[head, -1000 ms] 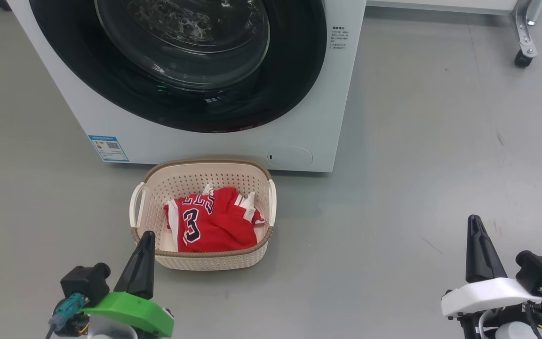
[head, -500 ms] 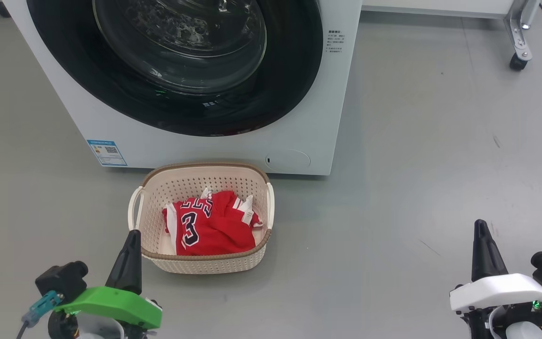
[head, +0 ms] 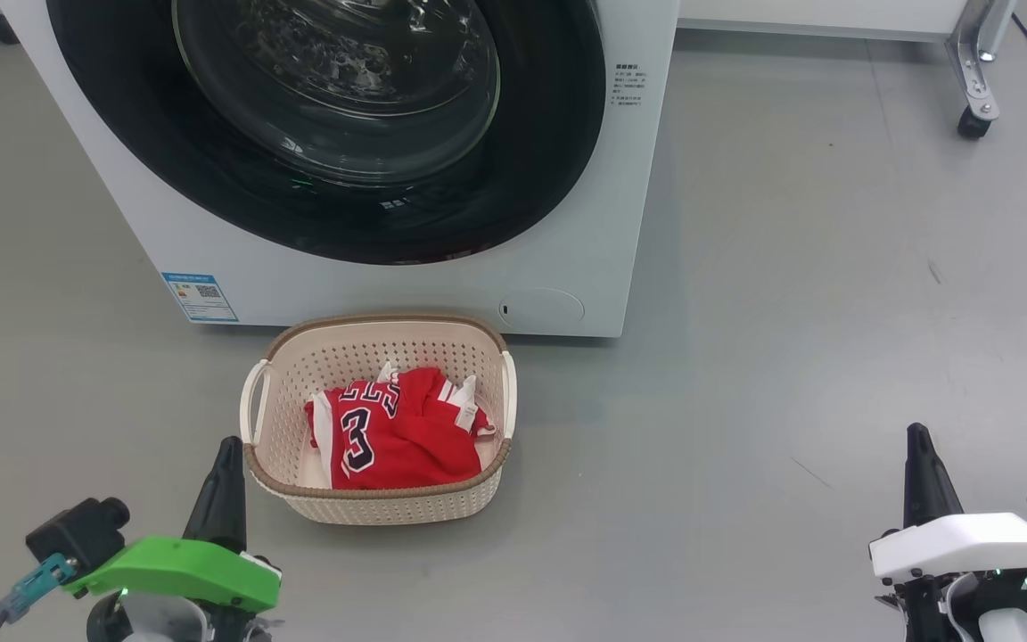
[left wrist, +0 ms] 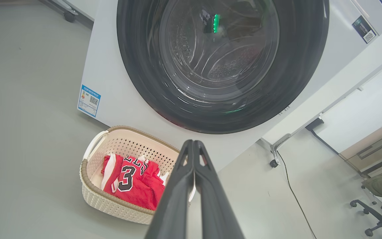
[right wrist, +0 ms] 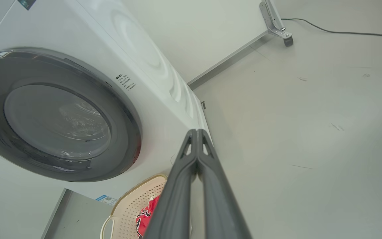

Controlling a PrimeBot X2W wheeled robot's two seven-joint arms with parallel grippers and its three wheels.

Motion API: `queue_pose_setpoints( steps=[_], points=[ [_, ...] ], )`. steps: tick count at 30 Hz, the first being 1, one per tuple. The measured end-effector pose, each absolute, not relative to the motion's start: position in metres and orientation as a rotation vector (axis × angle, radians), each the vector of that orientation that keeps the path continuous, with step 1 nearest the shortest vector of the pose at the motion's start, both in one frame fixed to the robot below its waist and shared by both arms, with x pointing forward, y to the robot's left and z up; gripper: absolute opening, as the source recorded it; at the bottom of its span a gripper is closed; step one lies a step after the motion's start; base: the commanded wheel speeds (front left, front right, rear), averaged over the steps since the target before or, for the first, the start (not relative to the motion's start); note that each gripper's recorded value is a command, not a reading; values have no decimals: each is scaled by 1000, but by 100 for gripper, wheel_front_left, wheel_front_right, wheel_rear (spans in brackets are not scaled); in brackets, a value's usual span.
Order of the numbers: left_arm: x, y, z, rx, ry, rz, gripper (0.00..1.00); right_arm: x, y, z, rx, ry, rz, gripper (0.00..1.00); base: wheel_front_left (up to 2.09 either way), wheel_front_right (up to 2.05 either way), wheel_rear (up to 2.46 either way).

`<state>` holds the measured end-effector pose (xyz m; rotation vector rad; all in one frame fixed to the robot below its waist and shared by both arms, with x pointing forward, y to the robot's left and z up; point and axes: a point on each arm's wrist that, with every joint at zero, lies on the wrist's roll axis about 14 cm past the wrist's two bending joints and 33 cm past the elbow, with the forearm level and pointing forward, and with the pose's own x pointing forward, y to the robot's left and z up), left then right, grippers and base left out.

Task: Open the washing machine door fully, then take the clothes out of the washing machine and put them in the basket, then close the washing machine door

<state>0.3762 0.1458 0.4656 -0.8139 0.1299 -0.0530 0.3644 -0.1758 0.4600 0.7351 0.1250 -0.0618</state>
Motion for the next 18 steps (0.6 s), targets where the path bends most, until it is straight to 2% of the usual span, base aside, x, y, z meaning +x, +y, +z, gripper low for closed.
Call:
queue_pose_setpoints(
  steps=[18],
  points=[
    [378, 157, 467, -1017, 138, -8, 0, 366, -186, 459, 956, 136, -100, 0, 0, 0, 0]
  ],
)
